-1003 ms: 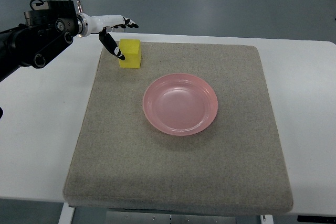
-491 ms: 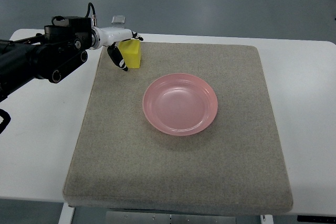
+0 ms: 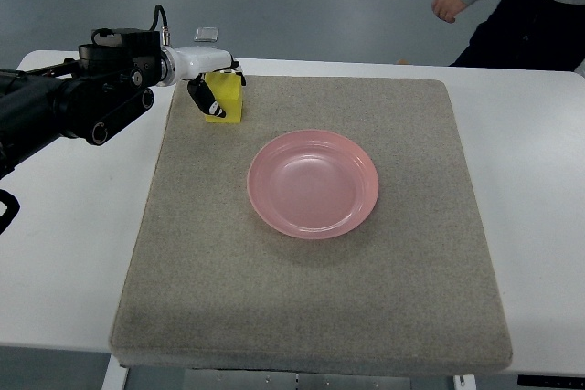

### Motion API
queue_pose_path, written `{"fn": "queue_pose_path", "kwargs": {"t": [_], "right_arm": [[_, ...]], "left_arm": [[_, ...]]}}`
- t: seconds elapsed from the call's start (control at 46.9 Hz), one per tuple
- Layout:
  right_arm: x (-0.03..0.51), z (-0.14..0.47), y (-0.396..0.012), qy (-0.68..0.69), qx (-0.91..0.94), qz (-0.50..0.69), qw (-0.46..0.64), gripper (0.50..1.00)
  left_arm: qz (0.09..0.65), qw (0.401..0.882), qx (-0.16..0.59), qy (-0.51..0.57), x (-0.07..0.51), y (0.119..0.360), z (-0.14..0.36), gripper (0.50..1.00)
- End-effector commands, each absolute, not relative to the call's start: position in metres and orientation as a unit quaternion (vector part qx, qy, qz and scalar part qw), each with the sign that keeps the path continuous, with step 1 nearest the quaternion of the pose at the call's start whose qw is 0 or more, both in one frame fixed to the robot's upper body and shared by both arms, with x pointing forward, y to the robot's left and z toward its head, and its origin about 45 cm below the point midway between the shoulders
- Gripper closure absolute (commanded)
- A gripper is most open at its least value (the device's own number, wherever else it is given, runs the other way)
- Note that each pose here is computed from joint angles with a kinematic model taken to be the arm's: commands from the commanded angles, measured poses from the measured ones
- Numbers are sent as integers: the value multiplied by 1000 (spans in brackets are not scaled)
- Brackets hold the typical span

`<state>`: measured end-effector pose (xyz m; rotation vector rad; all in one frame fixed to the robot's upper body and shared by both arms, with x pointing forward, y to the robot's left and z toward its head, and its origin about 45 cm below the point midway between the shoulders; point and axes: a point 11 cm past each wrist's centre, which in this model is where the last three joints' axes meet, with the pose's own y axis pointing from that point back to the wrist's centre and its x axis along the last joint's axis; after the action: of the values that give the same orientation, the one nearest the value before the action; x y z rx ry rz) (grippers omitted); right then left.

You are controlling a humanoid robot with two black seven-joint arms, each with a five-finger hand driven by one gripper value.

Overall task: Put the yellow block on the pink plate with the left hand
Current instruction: 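Close the left hand fingers around the yellow cube, then carry the yellow cube with the left hand over the pink plate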

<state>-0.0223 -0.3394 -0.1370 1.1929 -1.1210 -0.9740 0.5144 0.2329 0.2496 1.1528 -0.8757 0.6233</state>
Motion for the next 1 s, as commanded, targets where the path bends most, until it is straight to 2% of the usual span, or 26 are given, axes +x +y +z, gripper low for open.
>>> {"fn": "queue_pose_path", "kwargs": {"t": [0.0,0.043,0.171,0.32,0.534,0.704,0.79,0.982], "right_arm": [[-22,-137,-339,-480,510,-417,580,576],[-22,-137,-339,-479,511,-416,580,576],[-22,-137,-340,-480,510,-416,580,576],[-22,-137,-339,-479,511,-416,580,576],[-22,-137,-340,-480,510,-416,580,576],[-22,-137,-339,-479,511,-416,580,576],[-22,-137,-339,-479,511,-416,580,576],[-22,-137,-339,-480,510,-417,580,576]], "left_arm": [[289,701,516,-399,517,237,256,973],[293,700,515,-399,518,239,259,1000],[303,696,514,-399,520,249,268,1000],[293,705,493,-417,513,247,288,1000],[254,738,446,-439,488,229,305,1000],[209,769,398,-454,468,205,306,1000],[194,777,382,-461,457,203,311,1000],[144,796,337,-482,430,181,319,1000]]}}
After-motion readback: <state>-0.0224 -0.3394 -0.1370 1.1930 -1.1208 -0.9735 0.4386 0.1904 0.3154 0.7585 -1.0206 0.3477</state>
